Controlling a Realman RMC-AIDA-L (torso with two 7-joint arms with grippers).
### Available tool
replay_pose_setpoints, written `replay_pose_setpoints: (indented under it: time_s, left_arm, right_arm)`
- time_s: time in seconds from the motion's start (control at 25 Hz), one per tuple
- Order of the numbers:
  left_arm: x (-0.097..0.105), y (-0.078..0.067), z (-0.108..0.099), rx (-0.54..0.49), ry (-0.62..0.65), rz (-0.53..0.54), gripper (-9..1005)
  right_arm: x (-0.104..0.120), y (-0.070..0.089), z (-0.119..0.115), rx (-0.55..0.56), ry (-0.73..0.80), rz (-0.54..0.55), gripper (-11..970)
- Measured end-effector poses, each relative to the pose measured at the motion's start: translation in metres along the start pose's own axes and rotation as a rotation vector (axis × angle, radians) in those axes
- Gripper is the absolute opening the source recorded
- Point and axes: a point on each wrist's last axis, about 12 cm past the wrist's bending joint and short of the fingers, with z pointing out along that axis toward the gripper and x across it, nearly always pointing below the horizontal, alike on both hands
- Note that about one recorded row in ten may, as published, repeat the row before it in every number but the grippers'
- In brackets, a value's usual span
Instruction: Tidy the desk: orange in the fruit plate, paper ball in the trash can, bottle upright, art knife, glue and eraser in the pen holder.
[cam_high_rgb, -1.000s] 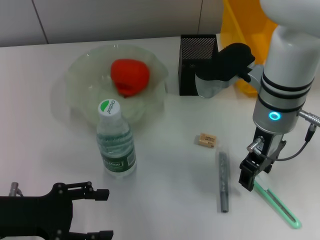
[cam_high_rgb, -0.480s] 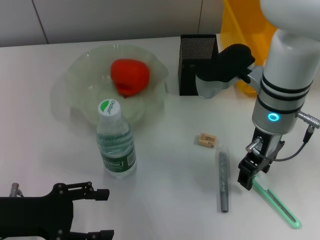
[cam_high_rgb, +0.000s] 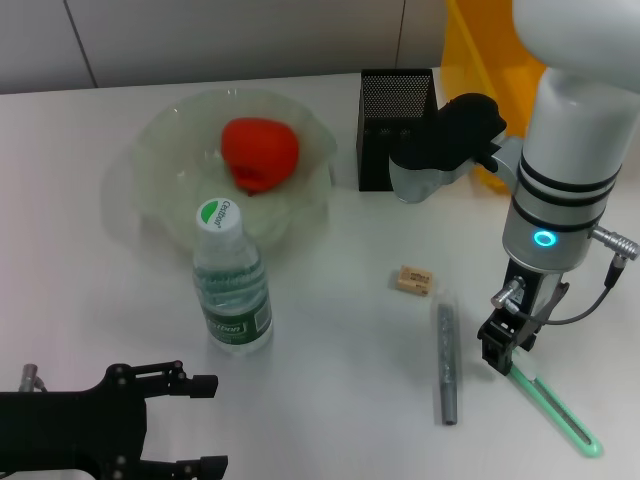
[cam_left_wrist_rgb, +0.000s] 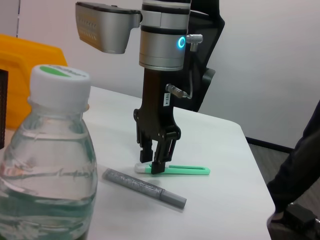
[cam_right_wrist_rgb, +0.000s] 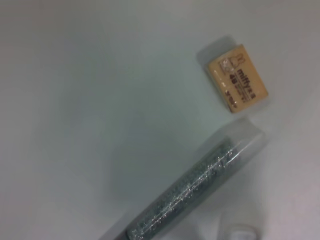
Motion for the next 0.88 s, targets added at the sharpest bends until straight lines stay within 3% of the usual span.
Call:
replay_pose_setpoints:
  time_s: [0.2,0.88]
  left_arm:
    - [0.0001,0.0002,0.0,-0.002,0.001,0.0,815]
    - [0.0001,0.0004,-0.0001,-0.003,0.001,0.0,815]
  right_arm:
    - [0.0001,0.0,0.0002,0.0,0.0,0.0,382]
    - [0.0004,-0.0016,0.0043,-0.002,0.005,0.004,364]
